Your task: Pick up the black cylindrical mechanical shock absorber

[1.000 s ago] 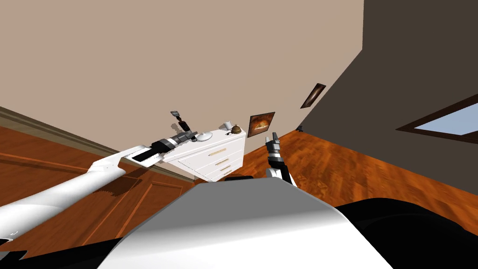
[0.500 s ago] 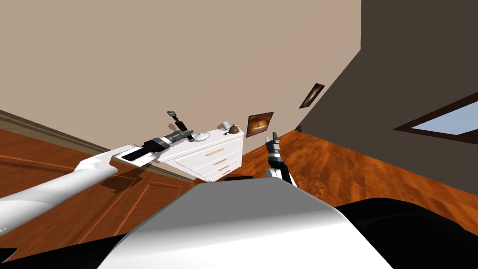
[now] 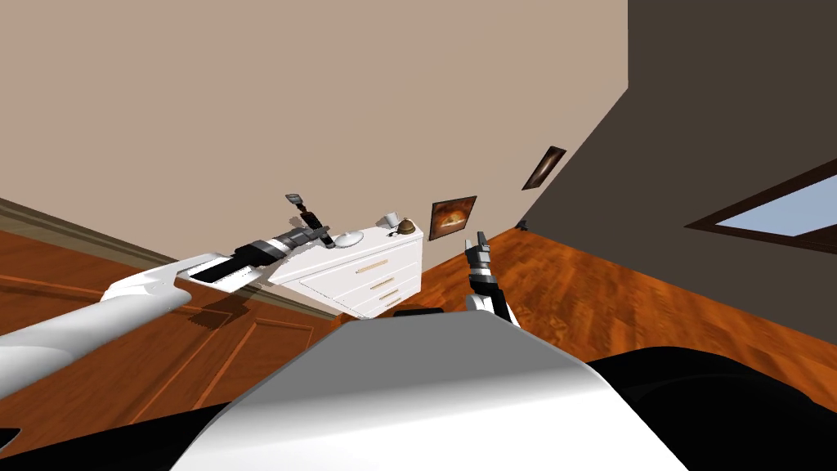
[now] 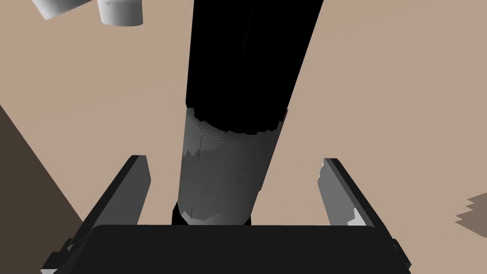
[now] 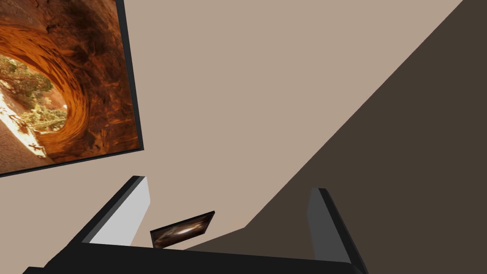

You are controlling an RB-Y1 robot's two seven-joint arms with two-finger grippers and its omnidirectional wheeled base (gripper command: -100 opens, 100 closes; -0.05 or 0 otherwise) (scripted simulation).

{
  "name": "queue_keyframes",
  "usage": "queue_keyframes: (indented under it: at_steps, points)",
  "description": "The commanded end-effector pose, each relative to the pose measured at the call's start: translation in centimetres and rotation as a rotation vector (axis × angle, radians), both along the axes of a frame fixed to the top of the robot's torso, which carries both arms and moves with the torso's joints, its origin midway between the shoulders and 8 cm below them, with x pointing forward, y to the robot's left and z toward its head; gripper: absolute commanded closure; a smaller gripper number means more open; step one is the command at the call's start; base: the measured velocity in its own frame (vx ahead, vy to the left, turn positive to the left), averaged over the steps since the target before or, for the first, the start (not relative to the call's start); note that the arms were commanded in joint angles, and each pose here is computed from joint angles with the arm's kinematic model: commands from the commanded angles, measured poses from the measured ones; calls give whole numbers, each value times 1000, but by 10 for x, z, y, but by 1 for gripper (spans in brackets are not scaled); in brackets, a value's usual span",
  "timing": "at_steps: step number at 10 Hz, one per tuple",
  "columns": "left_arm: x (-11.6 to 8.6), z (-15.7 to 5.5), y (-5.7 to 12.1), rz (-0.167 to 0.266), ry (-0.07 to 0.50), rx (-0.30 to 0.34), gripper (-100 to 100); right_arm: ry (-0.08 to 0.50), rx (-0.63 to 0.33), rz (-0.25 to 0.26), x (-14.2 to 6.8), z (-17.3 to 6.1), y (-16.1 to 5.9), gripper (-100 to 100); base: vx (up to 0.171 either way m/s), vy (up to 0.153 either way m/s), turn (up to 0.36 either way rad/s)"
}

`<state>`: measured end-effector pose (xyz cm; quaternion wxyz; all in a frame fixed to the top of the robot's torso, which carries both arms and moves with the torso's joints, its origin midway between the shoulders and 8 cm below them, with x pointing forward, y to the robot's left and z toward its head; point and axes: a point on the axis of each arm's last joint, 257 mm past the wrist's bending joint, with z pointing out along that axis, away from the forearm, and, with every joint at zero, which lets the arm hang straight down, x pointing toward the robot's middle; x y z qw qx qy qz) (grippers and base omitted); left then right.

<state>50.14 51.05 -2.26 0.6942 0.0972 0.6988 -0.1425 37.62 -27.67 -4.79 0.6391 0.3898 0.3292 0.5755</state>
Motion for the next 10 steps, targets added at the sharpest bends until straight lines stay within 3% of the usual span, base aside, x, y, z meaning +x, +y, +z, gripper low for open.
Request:
queue_keyframes:
  at_steps: [1,2,4,6,7,10]
  points:
    - [-2,2,18,27,-8,7,-100,0,0,0,0,0,0,0,-5,-43,5]
    - [-1,23,20,13,-47,32,-100,0,0,0,0,0,0,0,18,-83,-15]
    - [-7,25,44,50,-57,28,-100,0,0,0,0,0,0,0,0,-66,1]
    - [-7,24,42,48,-56,28,-100,0,0,0,0,0,0,0,-3,-1,0]
    - [-7,24,43,49,-57,29,100,0,0,0,0,0,0,0,0,0,0]
    - [-7,24,43,48,-57,32,100,0,0,0,0,0,0,0,0,0,0]
